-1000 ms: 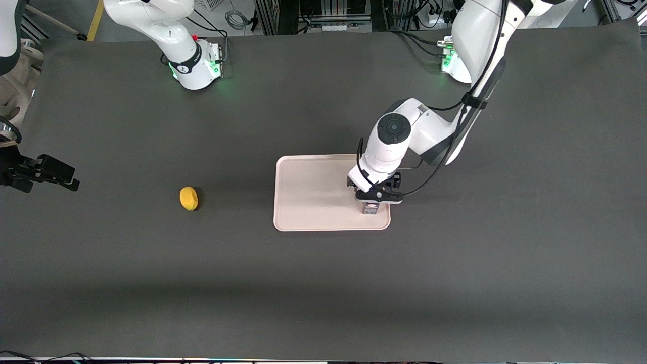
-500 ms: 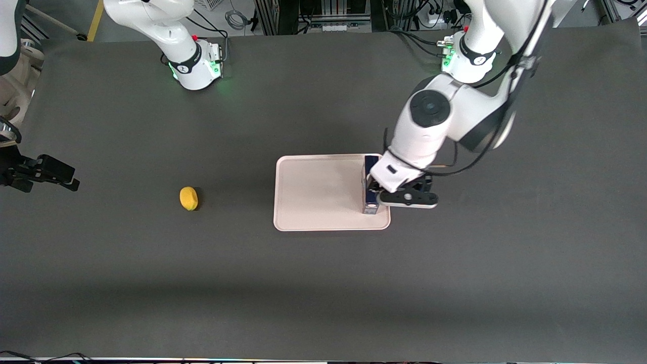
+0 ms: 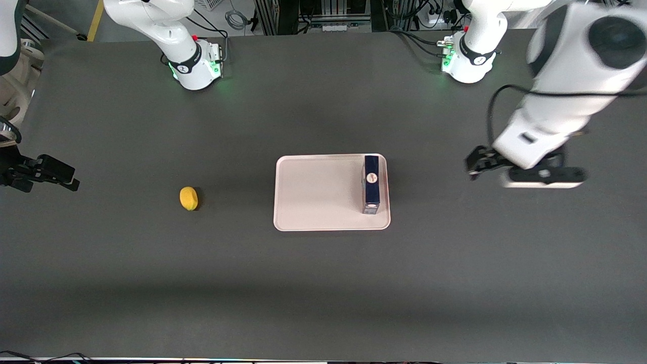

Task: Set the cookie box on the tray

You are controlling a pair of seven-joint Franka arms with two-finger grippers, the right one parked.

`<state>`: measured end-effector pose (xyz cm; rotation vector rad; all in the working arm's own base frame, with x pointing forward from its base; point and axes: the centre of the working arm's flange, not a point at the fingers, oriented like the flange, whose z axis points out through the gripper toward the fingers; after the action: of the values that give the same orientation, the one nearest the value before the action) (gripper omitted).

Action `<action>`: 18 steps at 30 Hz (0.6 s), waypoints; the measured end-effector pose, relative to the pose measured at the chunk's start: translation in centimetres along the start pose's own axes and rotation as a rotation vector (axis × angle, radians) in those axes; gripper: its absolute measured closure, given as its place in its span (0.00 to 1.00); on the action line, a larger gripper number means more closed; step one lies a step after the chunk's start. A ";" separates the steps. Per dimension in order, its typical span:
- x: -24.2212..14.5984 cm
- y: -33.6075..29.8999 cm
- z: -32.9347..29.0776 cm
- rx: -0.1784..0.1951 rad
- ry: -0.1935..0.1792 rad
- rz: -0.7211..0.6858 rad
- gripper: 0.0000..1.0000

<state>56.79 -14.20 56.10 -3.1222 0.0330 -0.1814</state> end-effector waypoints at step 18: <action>-1.8 -15.5 -5.4 -0.029 -0.094 -0.037 0.00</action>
<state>54.64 1.31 61.50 -3.1572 -0.0229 -0.0350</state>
